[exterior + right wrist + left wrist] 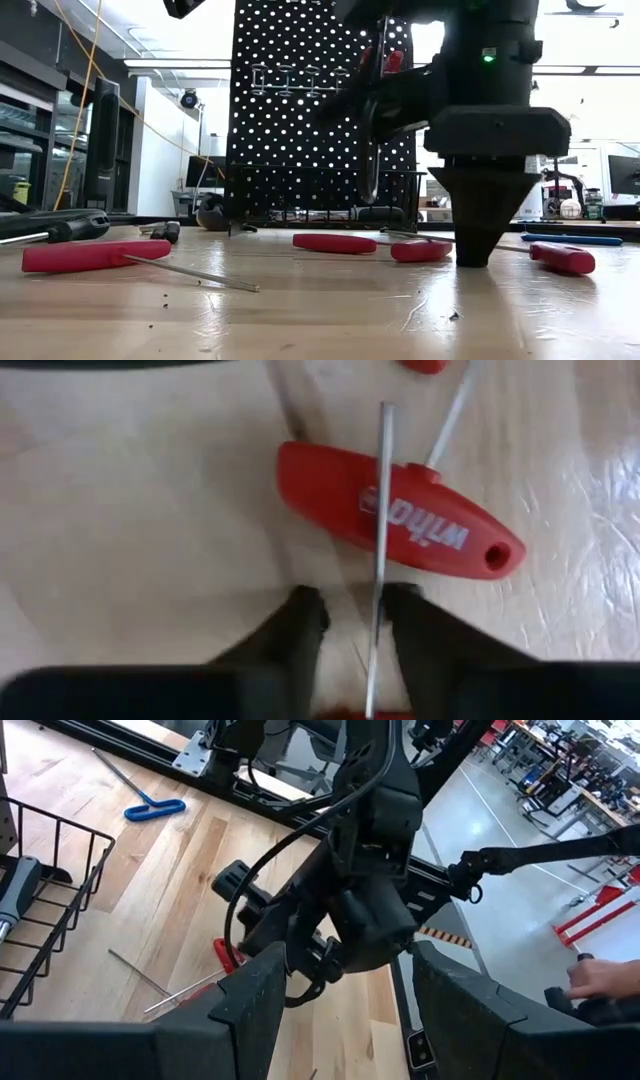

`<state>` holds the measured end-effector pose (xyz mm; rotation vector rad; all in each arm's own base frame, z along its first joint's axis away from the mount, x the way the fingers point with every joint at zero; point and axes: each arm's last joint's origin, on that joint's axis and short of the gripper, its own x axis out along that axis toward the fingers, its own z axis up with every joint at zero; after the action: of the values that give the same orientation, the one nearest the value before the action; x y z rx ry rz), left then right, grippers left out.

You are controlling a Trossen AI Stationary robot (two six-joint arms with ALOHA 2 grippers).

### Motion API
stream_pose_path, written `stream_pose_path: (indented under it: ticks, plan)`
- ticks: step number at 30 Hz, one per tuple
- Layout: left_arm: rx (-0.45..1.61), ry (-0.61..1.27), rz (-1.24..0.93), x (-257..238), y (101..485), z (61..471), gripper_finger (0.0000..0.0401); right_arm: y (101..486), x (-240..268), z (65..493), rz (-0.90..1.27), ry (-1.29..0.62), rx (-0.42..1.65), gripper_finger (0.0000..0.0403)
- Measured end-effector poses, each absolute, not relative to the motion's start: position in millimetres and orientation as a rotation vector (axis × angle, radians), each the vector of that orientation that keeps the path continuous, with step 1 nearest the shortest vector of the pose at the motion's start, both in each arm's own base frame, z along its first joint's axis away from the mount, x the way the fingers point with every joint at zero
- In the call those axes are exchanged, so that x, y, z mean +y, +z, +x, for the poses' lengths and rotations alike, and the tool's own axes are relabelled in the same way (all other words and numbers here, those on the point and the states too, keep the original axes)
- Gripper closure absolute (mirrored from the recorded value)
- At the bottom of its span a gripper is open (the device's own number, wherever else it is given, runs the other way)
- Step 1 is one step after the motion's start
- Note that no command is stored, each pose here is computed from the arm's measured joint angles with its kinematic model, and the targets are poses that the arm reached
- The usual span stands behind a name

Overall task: Hang tools onto peg board
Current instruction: Hang the red allen wrench on the peg board

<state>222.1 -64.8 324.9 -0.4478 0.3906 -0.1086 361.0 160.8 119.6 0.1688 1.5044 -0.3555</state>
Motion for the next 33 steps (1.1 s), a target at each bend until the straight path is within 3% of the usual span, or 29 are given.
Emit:
stream_pose_path:
  ticks: [2,4,10,16,24,29,33]
  plan:
    - [0.391,-0.109,-0.447,-65,325,222,0.0201,116,162,361,0.174,-0.340,1.516,0.0361]
    - [0.386,-0.110,-0.448,-64,326,221,0.0201,116,165,362,0.203,-0.326,1.512,0.0388]
    - [0.298,-0.135,-0.420,-62,339,213,0.0201,149,170,356,0.200,-0.317,1.490,0.0400]
    - [0.197,-0.131,-0.388,-59,351,208,0.0201,224,164,352,0.193,-0.342,1.323,0.0402]
    - [0.054,-0.103,-0.278,-60,361,213,0.0201,344,139,351,0.403,-0.577,0.686,0.0402]
    - [-0.036,-0.013,-0.133,-59,374,217,0.0198,399,124,350,0.460,-0.706,0.316,0.0402]
    - [-0.049,0.027,0.038,-60,386,225,0.0182,420,116,358,0.512,-0.721,0.165,0.0402]
